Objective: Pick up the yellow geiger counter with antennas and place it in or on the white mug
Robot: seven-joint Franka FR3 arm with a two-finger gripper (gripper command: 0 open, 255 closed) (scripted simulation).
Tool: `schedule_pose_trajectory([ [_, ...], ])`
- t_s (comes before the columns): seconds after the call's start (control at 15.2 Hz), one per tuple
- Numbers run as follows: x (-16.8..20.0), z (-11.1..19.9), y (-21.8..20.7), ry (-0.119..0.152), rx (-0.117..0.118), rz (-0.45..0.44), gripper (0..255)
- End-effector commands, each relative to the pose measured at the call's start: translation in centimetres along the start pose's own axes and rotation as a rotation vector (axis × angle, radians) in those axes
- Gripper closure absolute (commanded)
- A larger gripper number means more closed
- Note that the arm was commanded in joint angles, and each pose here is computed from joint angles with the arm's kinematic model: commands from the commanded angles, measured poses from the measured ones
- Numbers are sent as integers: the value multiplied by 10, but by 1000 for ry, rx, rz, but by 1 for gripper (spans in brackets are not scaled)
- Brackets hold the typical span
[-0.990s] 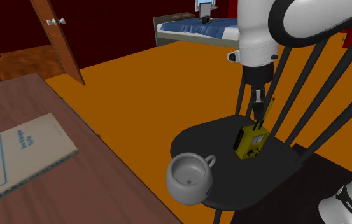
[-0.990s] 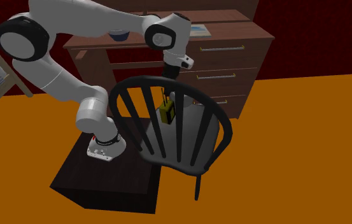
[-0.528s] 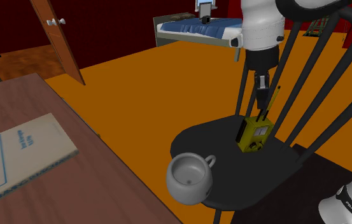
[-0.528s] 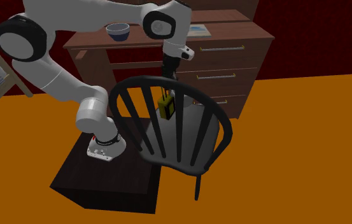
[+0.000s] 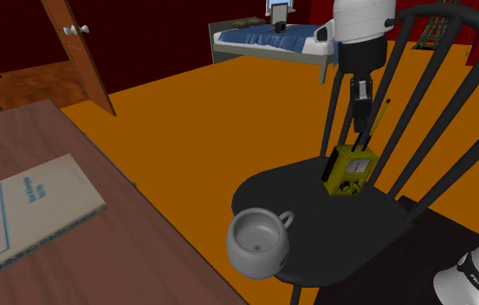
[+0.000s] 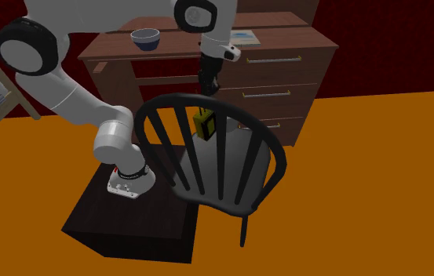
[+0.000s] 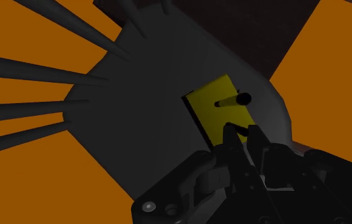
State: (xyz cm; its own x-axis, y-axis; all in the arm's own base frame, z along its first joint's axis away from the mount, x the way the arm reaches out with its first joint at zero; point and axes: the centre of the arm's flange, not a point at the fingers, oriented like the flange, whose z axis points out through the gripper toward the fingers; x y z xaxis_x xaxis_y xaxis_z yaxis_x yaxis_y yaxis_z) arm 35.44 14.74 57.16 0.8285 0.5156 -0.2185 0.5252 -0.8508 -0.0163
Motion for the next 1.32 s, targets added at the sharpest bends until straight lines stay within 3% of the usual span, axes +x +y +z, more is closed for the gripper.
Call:
schedule_pose_trajectory([
  [0.0,-3,-10,1,0,0,0,255],
  [0.26,-8,-29,1,0,0,0,255],
  [1.25,125,-120,-114,0,0,0,255],
])
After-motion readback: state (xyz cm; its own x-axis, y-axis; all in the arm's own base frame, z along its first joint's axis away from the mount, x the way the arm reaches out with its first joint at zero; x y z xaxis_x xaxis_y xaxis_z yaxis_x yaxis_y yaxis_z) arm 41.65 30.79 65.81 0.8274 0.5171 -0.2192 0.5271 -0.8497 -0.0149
